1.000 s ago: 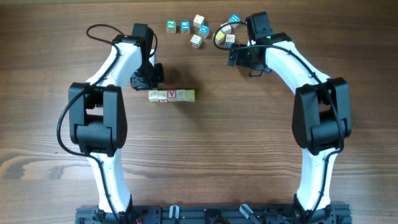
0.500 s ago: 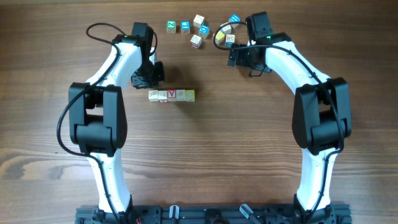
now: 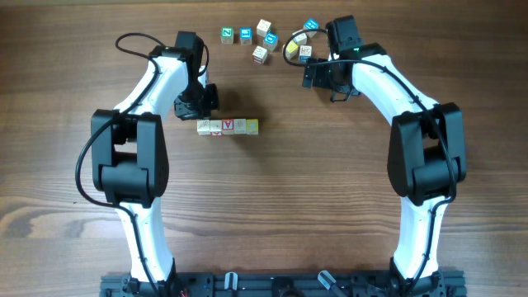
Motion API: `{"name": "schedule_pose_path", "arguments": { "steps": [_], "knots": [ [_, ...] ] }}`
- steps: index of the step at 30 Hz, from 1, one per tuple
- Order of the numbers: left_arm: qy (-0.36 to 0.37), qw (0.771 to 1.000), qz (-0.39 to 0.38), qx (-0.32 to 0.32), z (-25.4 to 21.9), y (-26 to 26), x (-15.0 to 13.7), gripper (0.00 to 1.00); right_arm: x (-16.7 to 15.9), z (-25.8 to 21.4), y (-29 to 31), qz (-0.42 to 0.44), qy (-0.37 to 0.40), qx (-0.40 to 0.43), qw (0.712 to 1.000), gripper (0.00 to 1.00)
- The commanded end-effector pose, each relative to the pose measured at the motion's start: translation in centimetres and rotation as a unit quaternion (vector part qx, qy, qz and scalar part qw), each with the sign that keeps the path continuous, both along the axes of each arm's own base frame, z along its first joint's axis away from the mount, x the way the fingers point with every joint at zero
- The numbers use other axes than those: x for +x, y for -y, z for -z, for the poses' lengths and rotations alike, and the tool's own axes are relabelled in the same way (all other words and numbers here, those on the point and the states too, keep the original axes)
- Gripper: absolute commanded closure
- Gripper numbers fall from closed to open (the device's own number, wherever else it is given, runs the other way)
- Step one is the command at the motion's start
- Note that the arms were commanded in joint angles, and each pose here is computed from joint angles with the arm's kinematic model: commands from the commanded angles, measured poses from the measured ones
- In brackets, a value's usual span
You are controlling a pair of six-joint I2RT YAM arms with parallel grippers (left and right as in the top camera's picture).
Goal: Form a horizontal line
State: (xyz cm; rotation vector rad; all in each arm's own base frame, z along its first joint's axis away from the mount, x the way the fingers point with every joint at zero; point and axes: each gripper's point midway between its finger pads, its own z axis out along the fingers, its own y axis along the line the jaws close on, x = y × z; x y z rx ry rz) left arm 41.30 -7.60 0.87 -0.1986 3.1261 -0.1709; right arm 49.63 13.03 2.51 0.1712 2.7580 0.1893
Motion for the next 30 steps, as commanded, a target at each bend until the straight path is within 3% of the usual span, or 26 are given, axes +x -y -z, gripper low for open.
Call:
{"name": "schedule_pose_path", "arguments": {
  "steps": [1, 5, 9, 14, 17, 20, 30],
  "knots": [
    [-0.012, 1.000, 0.009, -0.007, 0.6, 0.4, -0.5, 0.96, 1.0, -2.6, -0.1, -0.003, 0.032, -0.003, 0.999, 0.00],
    [0.030, 0.999, 0.008, -0.006, 0.6, 0.4, 1.5, 0.96, 1.0, -2.6, -0.1, -0.003, 0.032, -0.003, 0.999, 0.00],
    [0.076, 0.994, -0.042, 0.064, 0.4, -2.7, 3.8, 0.96, 1.0, -2.6, -0.1, -0.003, 0.032, -0.003, 0.999, 0.00],
    [0.002, 0.995, -0.061, 0.075, 0.8, -5.5, 0.5, 0.95, 1.0, -2.6, -0.1, -0.003, 0.032, -0.003, 0.999, 0.00],
    [-0.029, 0.998, -0.028, 0.055, 0.8, -4.6, -1.1, 0.95, 1.0, -2.6, -0.1, -0.003, 0.032, -0.003, 0.999, 0.00],
    [-0.028, 0.999, -0.025, 0.015, 0.7, -3.1, -1.0, 0.95, 1.0, -2.6, -0.1, -0.003, 0.032, -0.003, 0.999, 0.00],
    [-0.026, 1.000, -0.001, 0.000, 0.7, -1.9, -1.0, 0.95, 1.0, -2.6, -0.1, -0.003, 0.032, -0.003, 0.999, 0.00]
  ]
}}
